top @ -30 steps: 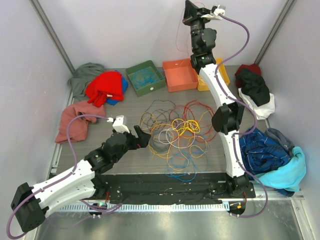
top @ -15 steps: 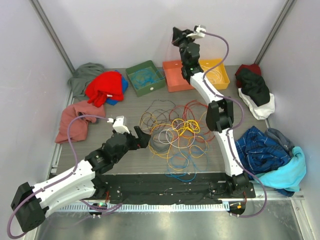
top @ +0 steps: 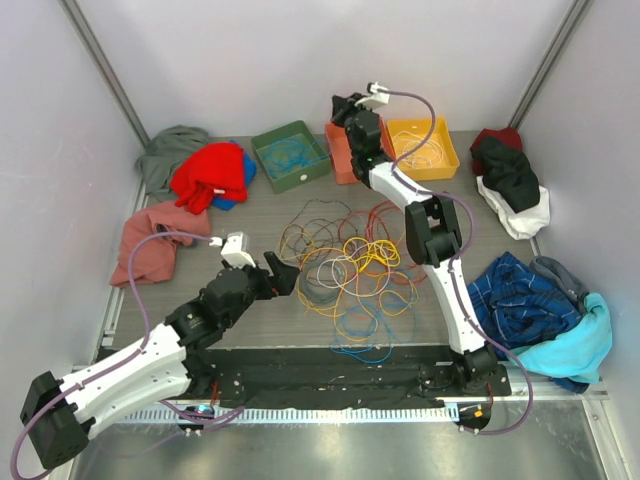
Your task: Untangle the cables
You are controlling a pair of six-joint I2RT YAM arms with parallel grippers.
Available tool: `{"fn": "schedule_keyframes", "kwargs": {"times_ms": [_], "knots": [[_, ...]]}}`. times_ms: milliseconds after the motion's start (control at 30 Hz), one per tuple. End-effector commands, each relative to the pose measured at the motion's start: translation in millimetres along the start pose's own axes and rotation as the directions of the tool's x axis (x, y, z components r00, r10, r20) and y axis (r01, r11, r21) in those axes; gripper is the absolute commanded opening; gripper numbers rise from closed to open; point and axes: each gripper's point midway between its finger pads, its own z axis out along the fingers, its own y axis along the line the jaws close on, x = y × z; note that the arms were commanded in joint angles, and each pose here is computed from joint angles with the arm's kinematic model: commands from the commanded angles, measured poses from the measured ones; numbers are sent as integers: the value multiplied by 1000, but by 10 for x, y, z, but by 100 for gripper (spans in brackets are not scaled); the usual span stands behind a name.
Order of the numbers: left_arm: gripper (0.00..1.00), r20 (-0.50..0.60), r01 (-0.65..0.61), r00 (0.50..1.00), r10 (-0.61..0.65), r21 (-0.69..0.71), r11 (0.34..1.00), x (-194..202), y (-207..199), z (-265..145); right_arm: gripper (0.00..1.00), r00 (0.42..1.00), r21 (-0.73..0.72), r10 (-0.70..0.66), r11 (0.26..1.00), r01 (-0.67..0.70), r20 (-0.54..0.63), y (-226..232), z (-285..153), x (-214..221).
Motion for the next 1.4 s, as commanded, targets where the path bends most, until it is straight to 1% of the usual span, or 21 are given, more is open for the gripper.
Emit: {"fn": "schedule_keyframes", "kwargs": {"times_ms": [0,200,267,367,400,433,500,533,600,633,767,800,833,900,967,1000,1067,1100,1233,1267,1367], "knots": [[96,50,1,999,-1,12,1000,-120,-36,1,1,995,40,-13,999,9,95,35,-62,-506],[96,54,3,999,-4,18,1000,-140,-52,-9,1,997,170,-56,984,46,56,-372,-152,-375],[96,51,2,999,-3,15,1000,-128,-44,-5,1,993,238,-114,965,109,7,-526,-145,-286],[96,46,3,999,-3,12,1000,-118,-45,6,1,987,267,-156,951,158,-30,-617,-144,-250],[96,45,4,999,-4,11,1000,-117,-47,9,5,986,269,-163,948,169,-42,-627,-150,-234],[96,45,6,999,-6,14,1000,-121,-54,8,24,984,265,-168,948,177,-57,-634,-155,-229],[96,43,6,999,-7,12,1000,-114,-51,13,40,984,255,-165,951,175,-61,-564,-159,-297],[96,43,9,999,-10,12,1000,-114,-53,15,54,985,254,-156,952,170,-72,-545,-161,-319],[96,41,13,999,-13,16,1000,-115,-64,11,63,984,246,-147,955,167,-95,-474,-154,-353],[96,38,13,999,-13,20,1000,-109,-71,10,72,981,242,-136,956,166,-137,-405,-140,-382],[96,22,25,999,-26,29,999,-84,-100,17,75,960,253,-85,955,155,-267,-357,-222,-294],[96,14,29,999,-30,35,999,-72,-116,20,75,960,248,-73,958,143,-272,-296,-253,-383],[96,10,39,999,-39,35,999,-62,-120,23,76,942,267,-65,950,159,-329,-377,-354,-247],[96,-7,48,999,-48,38,998,-23,-129,31,77,929,316,-24,937,150,-369,-447,-463,-210],[95,-19,64,998,-64,40,997,1,-141,38,78,897,352,1,920,172,-441,-550,-652,-96],[95,-29,68,997,-66,45,997,21,-153,39,78,875,364,18,913,183,-484,-624,-776,58],[95,-42,80,996,-78,48,996,49,-163,43,79,851,376,25,904,205,-525,-691,-920,129],[95,-52,84,995,-81,53,995,68,-174,43,79,826,372,27,901,224,-564,-754,-1016,257],[93,-75,105,992,-100,60,993,117,-193,41,80,784,379,21,883,277,-620,-943,-1097,450],[93,-78,109,991,-104,60,992,123,-197,39,80,762,387,30,874,294,-647,-1056,-1140,606],[92,-72,119,991,-114,71,990,103,-213,15,80,730,400,42,857,324,-682,-1167,-1168,674]]}}
